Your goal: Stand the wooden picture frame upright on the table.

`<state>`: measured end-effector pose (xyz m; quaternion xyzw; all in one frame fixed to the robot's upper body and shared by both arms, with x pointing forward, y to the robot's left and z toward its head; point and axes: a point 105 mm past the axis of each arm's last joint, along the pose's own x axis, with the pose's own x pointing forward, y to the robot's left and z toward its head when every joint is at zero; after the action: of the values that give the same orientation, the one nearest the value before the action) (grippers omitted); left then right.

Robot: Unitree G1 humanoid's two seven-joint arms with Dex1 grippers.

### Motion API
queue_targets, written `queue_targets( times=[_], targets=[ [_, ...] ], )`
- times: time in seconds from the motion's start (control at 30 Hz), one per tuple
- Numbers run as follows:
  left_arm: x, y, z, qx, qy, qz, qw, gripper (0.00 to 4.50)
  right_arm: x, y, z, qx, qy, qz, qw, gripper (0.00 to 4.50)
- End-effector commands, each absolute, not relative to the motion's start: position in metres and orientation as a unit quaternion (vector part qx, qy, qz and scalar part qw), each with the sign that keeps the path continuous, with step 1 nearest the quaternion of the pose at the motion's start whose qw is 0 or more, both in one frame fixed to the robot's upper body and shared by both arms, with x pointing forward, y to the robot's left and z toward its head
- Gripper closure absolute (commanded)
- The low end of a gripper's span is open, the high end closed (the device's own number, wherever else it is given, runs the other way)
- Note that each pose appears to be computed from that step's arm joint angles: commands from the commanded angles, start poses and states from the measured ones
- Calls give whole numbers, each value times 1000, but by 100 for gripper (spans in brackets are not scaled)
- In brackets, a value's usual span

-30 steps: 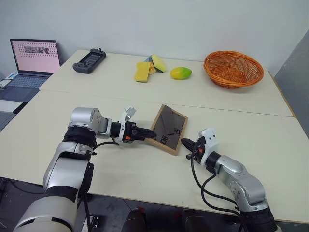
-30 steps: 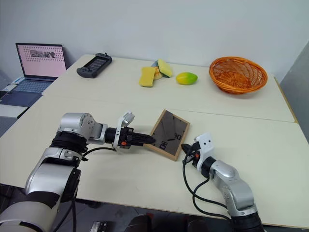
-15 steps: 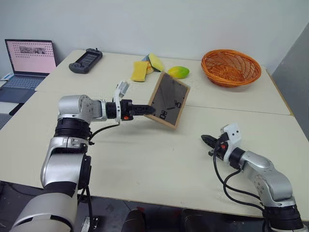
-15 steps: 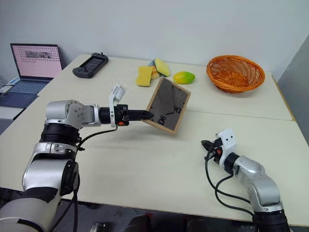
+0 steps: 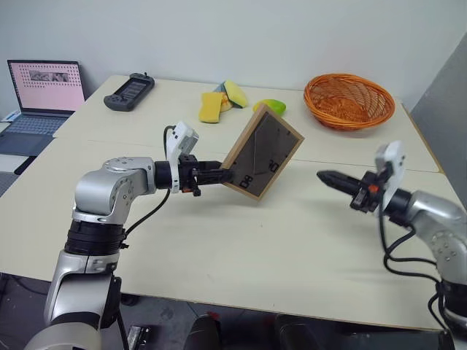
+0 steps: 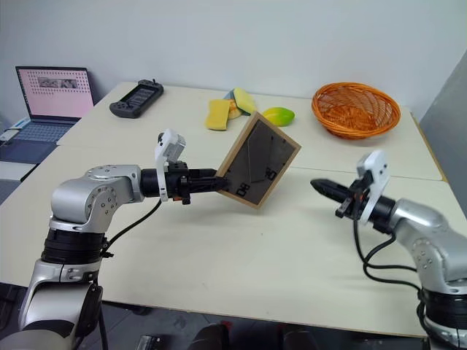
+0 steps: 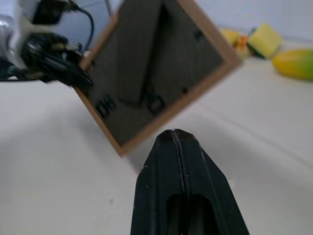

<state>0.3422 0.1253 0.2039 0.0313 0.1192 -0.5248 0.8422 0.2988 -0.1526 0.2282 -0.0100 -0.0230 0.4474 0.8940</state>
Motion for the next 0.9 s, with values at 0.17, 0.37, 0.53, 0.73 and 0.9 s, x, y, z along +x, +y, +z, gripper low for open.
queue_targets(
  times=[0.17,0.37,0.53,0.73,0.9],
  targets=[
    [331,114,231,52,55,-541,838,318,318,-117,262,30,-79,442,893,380],
    [331,113,233,53,53,-542,837,318,325,-95,255,10,-77,463,883,265],
    [329,113,232,55,51,-542,837,318,329,-92,253,3,-76,471,879,265],
    [331,114,233,52,46,-538,840,318,332,-86,250,-3,-73,483,873,265],
    [330,114,232,51,44,-538,840,318,335,-84,252,-3,-77,484,872,265]
  ],
)
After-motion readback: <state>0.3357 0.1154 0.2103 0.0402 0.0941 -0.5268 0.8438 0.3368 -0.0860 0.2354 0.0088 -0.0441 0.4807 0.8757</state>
